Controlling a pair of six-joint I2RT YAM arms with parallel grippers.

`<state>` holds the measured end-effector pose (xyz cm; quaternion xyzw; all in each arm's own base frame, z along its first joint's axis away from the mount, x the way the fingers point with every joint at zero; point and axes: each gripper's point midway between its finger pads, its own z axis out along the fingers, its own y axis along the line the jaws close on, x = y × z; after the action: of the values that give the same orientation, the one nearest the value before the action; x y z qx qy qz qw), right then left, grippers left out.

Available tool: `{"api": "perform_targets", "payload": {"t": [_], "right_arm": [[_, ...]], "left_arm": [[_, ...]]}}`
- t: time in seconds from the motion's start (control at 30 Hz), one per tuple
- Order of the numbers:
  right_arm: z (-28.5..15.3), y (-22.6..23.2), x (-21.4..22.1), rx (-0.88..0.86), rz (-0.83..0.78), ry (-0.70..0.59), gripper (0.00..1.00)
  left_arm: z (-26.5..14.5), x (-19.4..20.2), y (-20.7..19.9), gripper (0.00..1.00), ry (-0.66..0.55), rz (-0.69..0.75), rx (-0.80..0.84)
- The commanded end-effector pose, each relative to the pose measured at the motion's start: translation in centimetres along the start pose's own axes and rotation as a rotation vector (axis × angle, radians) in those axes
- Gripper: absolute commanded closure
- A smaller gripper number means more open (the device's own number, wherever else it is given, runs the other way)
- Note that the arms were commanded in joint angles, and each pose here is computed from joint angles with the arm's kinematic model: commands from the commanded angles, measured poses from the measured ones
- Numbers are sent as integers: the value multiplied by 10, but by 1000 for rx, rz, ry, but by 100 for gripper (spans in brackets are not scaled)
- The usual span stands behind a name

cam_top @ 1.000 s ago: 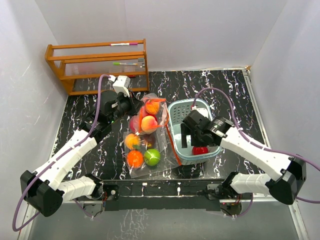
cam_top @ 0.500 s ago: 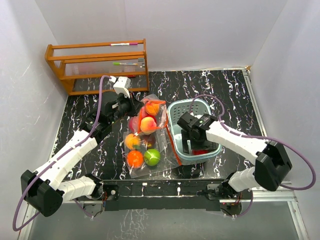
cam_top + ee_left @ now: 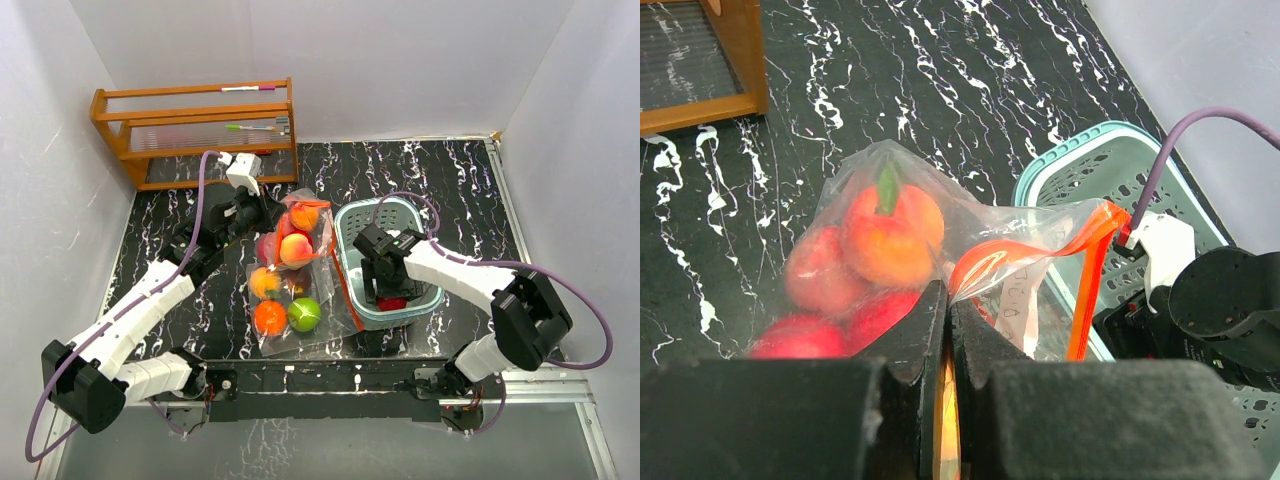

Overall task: Place the food in the zip-top bag and seal the zipper
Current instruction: Pick up the fake fruit from the bin.

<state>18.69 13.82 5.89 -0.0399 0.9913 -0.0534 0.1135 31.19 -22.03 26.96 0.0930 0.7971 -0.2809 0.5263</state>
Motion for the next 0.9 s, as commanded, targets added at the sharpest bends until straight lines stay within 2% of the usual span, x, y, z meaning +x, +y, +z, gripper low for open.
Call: {"api": "perform_targets", "payload": {"t": [0.0,0.33,0.37,0.43,0.5,0.67,0.87], "right_arm": [[4,6,-22,-32,-1,-90,27],[24,15,-10,-97,-25,-24,27],[24,16,-10,-98,-26,-22,31],[24,16,-12,-101,-27,-26,50],[18,16,-17,-107,-24,-49,56],[-27,17,-51,-148,2,-195,57],[-123,26,-98,-329,19,-458,56]], "left_arm": [[-4,-14,-4,100,-52,10,13],[-4,-12,-1,100,-49,15,3],[-4,-12,-1,100,-49,15,4],[-4,-13,-2,100,-50,15,4],[-4,-13,-1,100,-52,15,4],[-3,-17,-4,100,-57,10,10],[-8,-29,-8,100,-76,10,14]]}}
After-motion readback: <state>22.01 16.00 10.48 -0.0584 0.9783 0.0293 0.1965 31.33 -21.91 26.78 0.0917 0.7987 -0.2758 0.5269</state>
